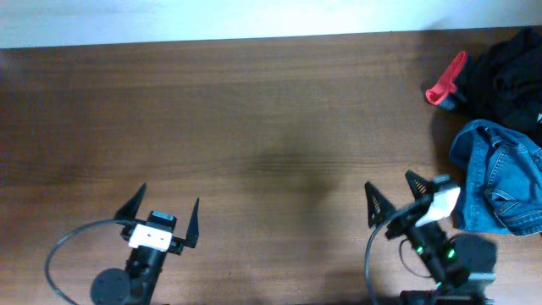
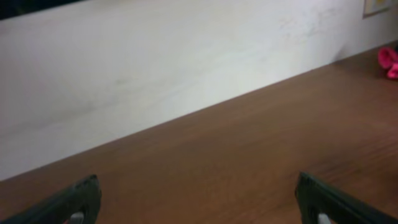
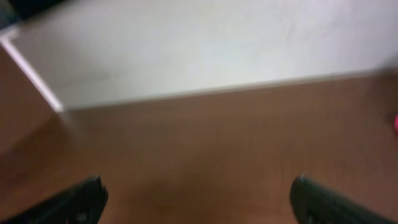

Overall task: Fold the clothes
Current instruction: 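Reach the right gripper to the blue jeans in the pile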

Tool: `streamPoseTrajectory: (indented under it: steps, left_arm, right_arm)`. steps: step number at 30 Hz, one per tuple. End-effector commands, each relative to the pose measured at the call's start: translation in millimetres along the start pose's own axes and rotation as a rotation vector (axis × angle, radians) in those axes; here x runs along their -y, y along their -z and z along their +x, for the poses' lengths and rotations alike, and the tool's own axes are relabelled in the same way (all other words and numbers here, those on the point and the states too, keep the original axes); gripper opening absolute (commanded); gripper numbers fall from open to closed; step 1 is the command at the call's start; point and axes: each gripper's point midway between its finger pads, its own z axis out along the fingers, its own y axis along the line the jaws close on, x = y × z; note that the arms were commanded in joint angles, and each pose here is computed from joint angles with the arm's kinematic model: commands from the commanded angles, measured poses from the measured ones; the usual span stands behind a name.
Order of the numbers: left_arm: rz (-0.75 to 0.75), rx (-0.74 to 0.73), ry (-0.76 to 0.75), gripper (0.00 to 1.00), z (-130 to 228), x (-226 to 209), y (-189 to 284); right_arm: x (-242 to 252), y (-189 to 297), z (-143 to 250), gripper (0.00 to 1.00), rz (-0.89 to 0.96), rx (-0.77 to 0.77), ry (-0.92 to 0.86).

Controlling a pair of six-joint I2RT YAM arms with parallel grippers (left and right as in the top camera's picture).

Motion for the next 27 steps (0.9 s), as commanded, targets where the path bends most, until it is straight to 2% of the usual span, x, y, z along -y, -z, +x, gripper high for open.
streamPoseTrajectory:
  steps: [1,4,9,14,16,17,19,20,23,27]
  left_arm:
    - [-0.008,-0.024,0.053,0.99,-47.6,-13.6,-0.4]
    - [0.000,-0.103,0.079,0.99,-65.2,-24.0,-13.2]
    - [0.060,-0.320,0.157,0.99,-73.4,-35.5,-46.2]
    - [0.142,-0.563,0.252,0.99,-66.6,-42.4,-84.1]
    - [0.157,-0.633,0.278,0.99,-59.8,-44.8,-95.6]
    - [0.168,-0.687,0.298,0.99,-52.2,-46.0,-103.7]
    - [0.185,-0.762,0.325,0.99,-32.5,-44.9,-113.8]
    - [0.188,-0.781,0.331,0.99,-26.4,-44.1,-115.6]
    - [0.207,-0.868,0.363,0.99,2.3,-39.8,-123.0]
    - [0.223,-0.943,0.390,1.00,29.9,-35.8,-130.3]
  right_arm:
    - [2.8,-11.4,-38.9,0.98,0.069,-0.120,-0.012]
    - [5.4,-25.0,-56.3,0.99,0.096,-0.310,0.013]
    - [5.3,-44.7,-78.8,0.99,0.112,-0.543,-0.090]
    - [9.9,-60.8,-61.8,0.99,0.105,-0.752,-0.197]
    - [15.1,-65.9,-59.6,0.85,0.122,-0.779,-0.213]
    - [26.2,-65.4,-59.1,0.83,0.197,-0.781,-0.248]
    - [77.1,-43.3,-59.6,0.95,0.552,-0.743,-0.379]
    - [88.4,-35.1,-59.9,0.98,0.630,-0.731,-0.404]
    - [155.1,26.6,-62.8,0.99,1.031,-0.653,-0.557]
    - [219.2,101.0,-64.2,0.99,1.322,-0.495,-0.831]
